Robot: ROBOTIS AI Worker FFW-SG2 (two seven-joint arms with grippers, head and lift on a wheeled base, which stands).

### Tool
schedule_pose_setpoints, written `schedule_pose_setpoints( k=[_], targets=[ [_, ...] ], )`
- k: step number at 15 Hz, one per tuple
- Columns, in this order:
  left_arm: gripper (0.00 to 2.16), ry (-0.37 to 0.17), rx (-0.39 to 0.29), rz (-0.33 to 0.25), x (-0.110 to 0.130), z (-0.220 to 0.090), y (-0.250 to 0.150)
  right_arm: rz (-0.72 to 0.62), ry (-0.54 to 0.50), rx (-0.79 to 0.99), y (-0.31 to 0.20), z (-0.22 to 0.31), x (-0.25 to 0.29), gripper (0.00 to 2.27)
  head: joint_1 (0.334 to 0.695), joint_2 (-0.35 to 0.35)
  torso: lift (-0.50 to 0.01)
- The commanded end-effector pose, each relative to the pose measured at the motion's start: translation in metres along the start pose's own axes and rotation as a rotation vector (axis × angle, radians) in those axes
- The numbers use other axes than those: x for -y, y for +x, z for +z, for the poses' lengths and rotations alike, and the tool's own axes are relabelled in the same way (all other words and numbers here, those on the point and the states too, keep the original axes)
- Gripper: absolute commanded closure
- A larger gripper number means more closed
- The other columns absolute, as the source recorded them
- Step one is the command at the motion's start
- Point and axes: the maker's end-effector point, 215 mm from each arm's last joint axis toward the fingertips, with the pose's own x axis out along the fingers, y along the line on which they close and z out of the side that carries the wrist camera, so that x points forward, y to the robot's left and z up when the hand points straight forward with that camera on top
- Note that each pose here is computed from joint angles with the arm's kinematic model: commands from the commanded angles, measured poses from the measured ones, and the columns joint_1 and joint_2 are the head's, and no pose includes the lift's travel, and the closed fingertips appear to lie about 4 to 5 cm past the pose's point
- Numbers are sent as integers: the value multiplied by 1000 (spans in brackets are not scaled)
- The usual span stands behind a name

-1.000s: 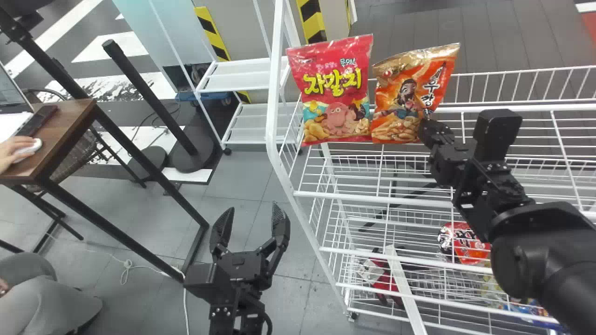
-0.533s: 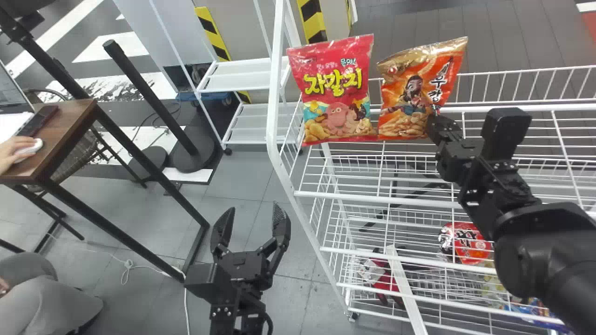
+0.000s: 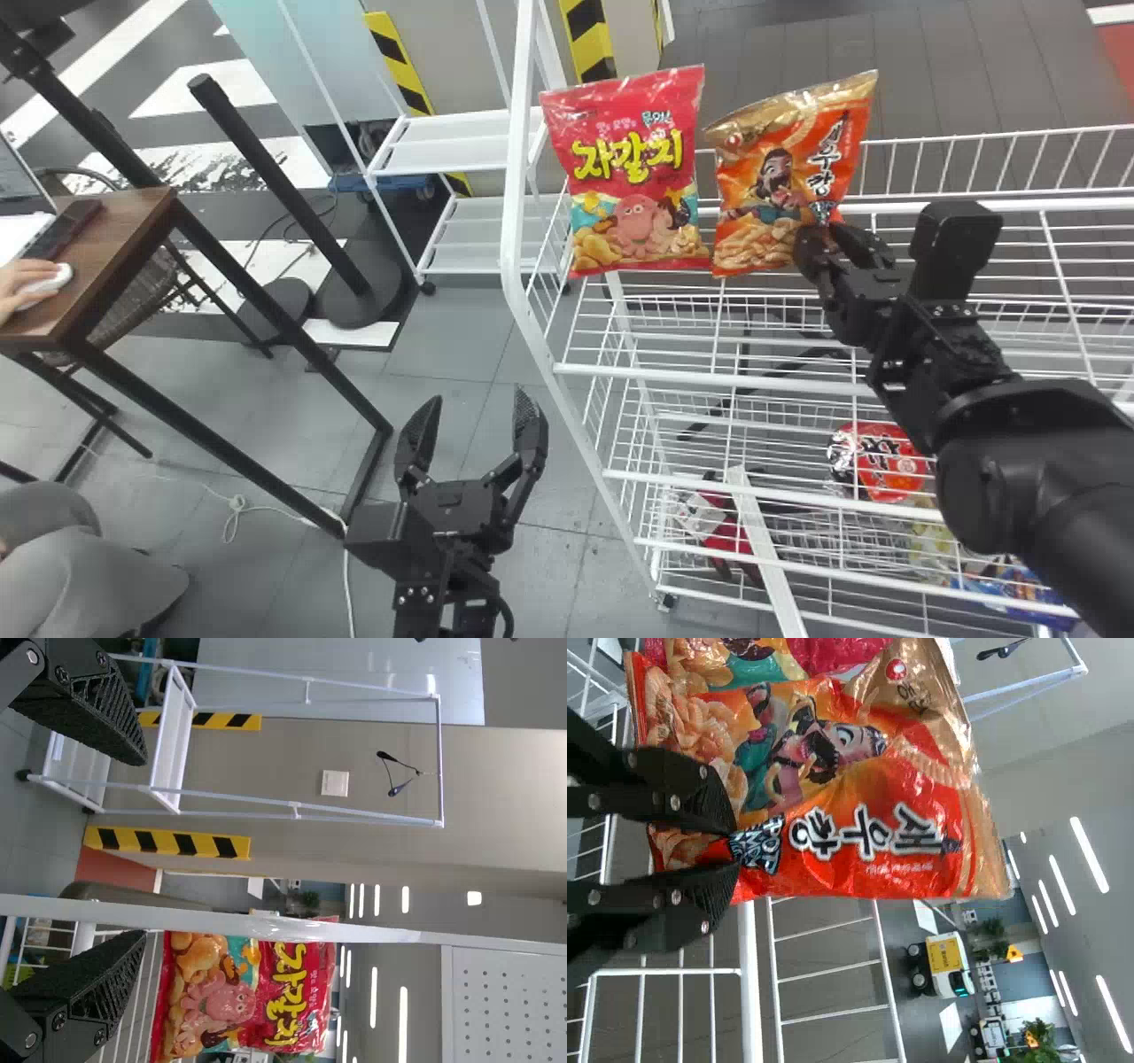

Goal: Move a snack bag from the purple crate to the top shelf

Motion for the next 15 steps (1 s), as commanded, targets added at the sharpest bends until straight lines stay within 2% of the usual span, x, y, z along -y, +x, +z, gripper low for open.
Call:
schedule_pose_setpoints(
  k=[1,15],
  targets=[
    [137,0,0,0,0,0,0,1,2,-15,2,-3,-1,299,695,337,0],
    [137,1,15,-4,-1,7,-4,40,-19,-31,5,3,-25,262,695,350,0]
  ],
)
